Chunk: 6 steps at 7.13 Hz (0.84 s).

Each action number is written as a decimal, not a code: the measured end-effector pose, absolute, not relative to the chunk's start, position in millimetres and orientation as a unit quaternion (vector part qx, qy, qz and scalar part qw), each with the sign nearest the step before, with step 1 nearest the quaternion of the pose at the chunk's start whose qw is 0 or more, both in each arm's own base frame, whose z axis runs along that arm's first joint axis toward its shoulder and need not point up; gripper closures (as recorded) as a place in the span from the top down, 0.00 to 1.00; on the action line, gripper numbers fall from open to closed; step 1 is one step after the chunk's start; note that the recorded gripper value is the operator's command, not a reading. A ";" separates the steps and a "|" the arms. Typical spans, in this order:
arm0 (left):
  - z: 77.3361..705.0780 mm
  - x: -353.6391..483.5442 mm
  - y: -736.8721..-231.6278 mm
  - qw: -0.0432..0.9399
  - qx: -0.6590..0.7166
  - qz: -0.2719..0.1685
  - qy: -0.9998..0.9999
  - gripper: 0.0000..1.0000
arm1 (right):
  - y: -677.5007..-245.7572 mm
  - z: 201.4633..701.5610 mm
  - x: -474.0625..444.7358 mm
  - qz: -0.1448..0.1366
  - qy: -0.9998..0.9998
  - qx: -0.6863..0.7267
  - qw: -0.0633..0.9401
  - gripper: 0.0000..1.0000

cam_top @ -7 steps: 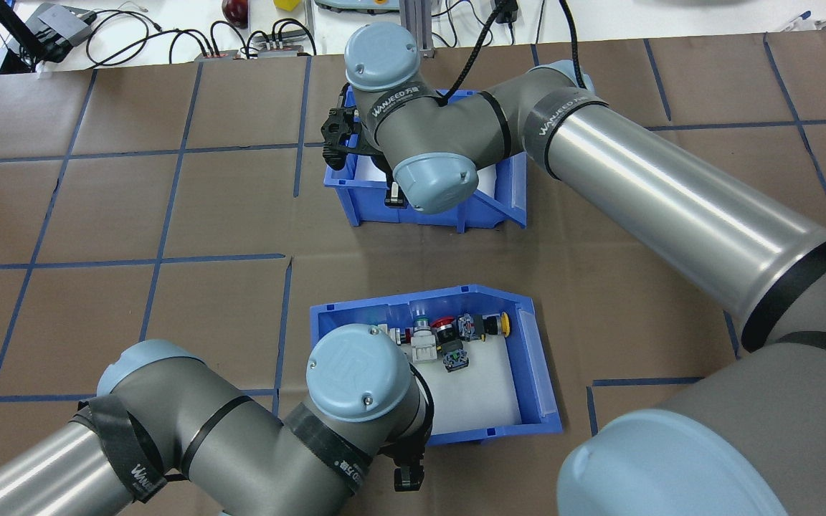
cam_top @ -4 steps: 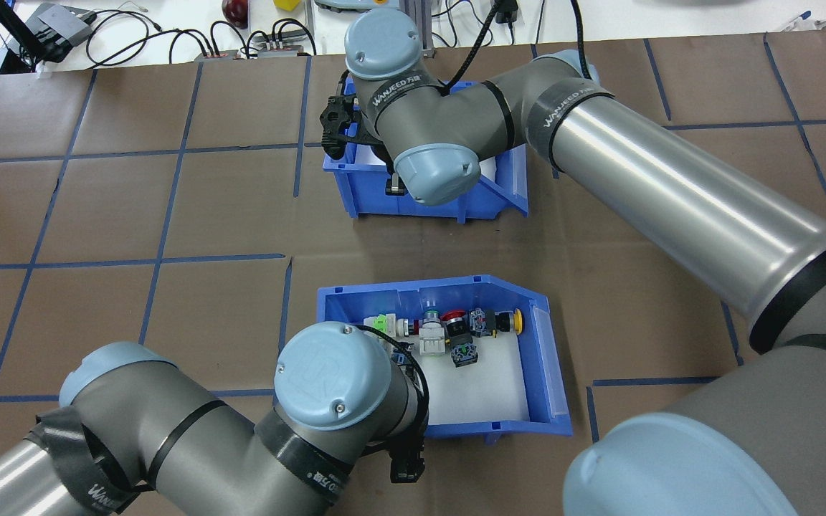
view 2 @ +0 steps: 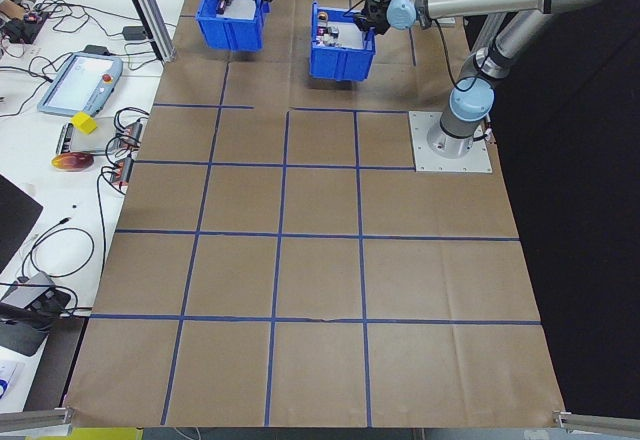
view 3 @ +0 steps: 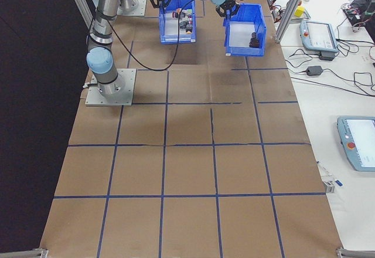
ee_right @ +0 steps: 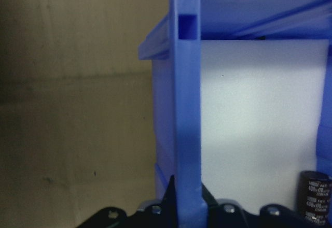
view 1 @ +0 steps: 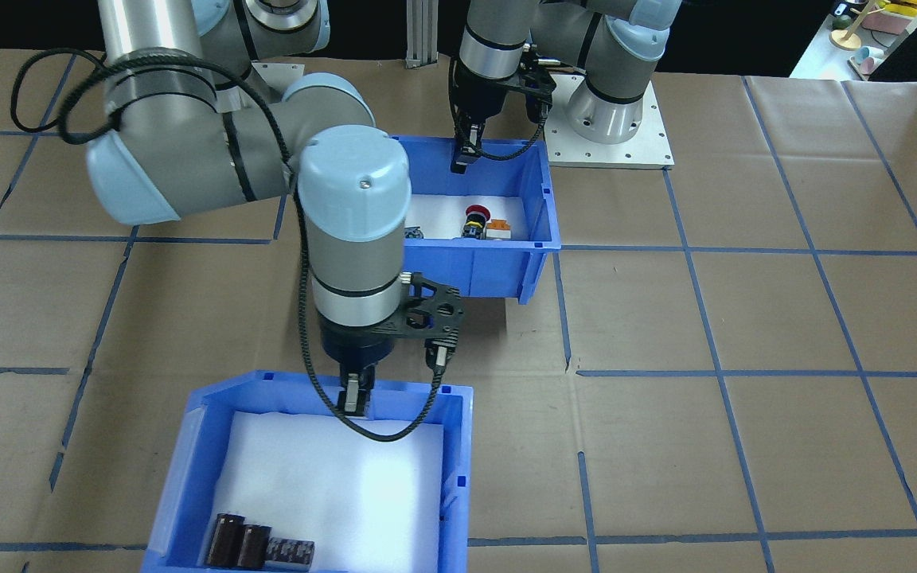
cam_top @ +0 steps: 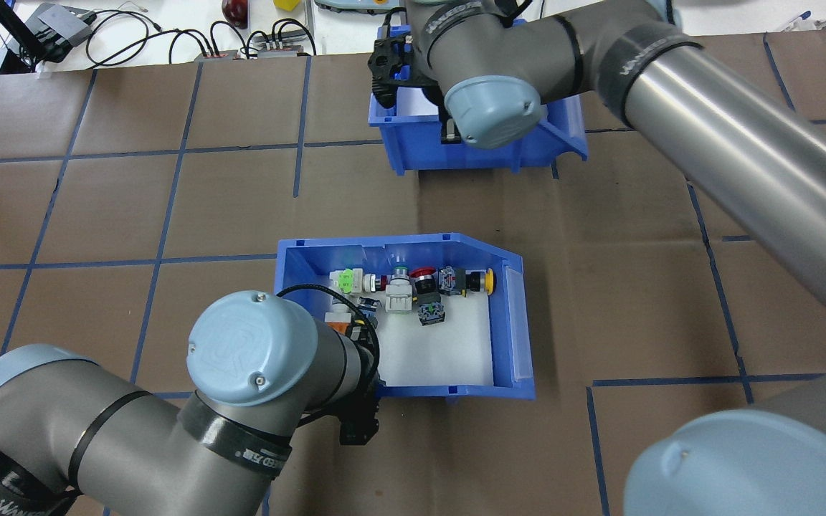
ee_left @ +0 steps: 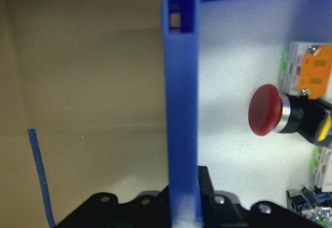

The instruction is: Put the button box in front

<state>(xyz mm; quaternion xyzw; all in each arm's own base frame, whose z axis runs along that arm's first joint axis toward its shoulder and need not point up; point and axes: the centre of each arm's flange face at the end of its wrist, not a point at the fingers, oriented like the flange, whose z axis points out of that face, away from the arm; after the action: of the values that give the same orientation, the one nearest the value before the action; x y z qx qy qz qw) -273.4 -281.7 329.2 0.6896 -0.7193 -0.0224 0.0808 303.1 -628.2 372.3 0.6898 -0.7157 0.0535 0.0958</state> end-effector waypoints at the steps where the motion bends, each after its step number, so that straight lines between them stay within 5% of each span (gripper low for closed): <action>1: 331.0 -250.4 -301.3 0.082 0.688 -0.020 -0.721 0.00 | -633.9 387.3 262.0 0.039 -0.703 0.704 0.096 0.12; 4: 337.7 -211.8 -374.0 0.092 0.686 -0.023 -0.722 0.00 | -623.2 412.2 130.1 0.006 -0.667 0.740 0.089 0.11; 6: 331.5 -219.9 -436.2 0.087 0.683 -0.030 -0.725 0.00 | -584.6 407.3 60.9 0.009 -0.669 0.741 0.059 0.11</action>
<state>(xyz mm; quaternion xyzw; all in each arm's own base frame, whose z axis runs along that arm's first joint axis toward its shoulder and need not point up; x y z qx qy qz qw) -219.9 -436.2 331.5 0.6828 -0.7248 -0.0300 0.0868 60.9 -584.6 407.3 0.7409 -0.6690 0.0092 0.0586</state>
